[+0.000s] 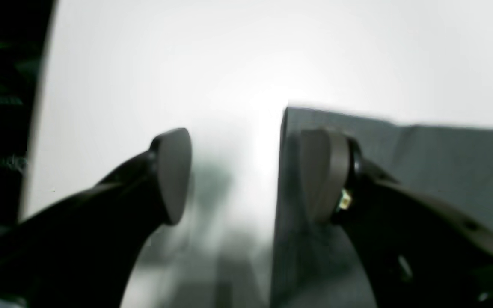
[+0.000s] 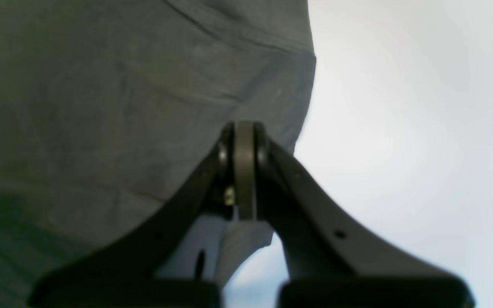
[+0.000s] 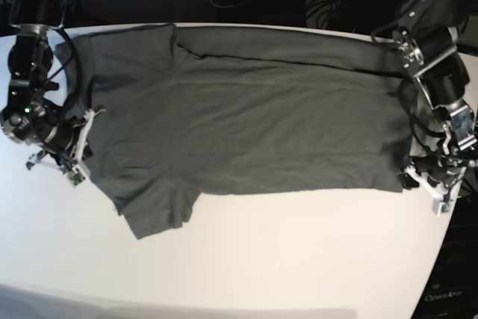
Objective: Fold the T-shirt properly
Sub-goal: 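Move both grippers along the shirt sides to its opposite-end corners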
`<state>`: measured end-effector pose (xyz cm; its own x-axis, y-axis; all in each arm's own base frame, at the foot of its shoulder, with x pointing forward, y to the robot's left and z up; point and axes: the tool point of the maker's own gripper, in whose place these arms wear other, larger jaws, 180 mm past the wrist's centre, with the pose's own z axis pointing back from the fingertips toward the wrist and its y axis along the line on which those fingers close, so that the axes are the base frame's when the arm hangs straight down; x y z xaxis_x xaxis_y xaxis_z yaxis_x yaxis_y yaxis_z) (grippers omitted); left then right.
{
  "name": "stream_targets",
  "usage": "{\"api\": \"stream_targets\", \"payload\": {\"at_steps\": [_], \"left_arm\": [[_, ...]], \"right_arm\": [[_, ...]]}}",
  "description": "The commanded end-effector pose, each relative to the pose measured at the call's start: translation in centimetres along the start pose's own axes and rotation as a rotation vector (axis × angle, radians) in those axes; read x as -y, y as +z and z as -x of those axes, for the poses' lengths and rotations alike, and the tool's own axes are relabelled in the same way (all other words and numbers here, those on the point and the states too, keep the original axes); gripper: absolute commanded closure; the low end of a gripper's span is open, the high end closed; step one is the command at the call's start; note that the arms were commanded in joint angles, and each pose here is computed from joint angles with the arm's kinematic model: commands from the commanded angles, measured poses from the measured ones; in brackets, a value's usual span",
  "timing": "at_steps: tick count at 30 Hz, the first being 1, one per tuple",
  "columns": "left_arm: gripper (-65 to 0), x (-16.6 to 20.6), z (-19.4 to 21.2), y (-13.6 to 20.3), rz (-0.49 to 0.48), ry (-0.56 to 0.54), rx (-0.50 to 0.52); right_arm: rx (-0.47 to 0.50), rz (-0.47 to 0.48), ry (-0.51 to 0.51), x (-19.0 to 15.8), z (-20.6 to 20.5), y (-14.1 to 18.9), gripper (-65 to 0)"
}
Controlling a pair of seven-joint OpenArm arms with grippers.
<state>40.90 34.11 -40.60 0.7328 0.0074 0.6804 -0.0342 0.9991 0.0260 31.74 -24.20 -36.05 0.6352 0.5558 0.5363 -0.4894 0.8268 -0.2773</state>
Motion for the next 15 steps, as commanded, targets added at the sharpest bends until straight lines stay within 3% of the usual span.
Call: {"api": "stream_targets", "payload": {"at_steps": [1, 8, 15], "left_arm": [[-39.4, -0.9, -3.3, 0.6, -0.012, 0.002, 0.091], [-39.4, -1.7, -2.5, -0.2, -0.061, 0.065, 0.106], [-39.4, -1.1, -1.8, -0.8, -0.046, 0.084, 0.108]], "right_arm": [[0.036, 0.036, 0.006, 1.4, -1.2, 0.7, -0.7], [0.037, 0.037, 0.007, 1.4, -1.2, 0.7, -0.6], [0.035, 0.034, 0.007, 1.3, -1.1, 0.7, -0.6]]}}
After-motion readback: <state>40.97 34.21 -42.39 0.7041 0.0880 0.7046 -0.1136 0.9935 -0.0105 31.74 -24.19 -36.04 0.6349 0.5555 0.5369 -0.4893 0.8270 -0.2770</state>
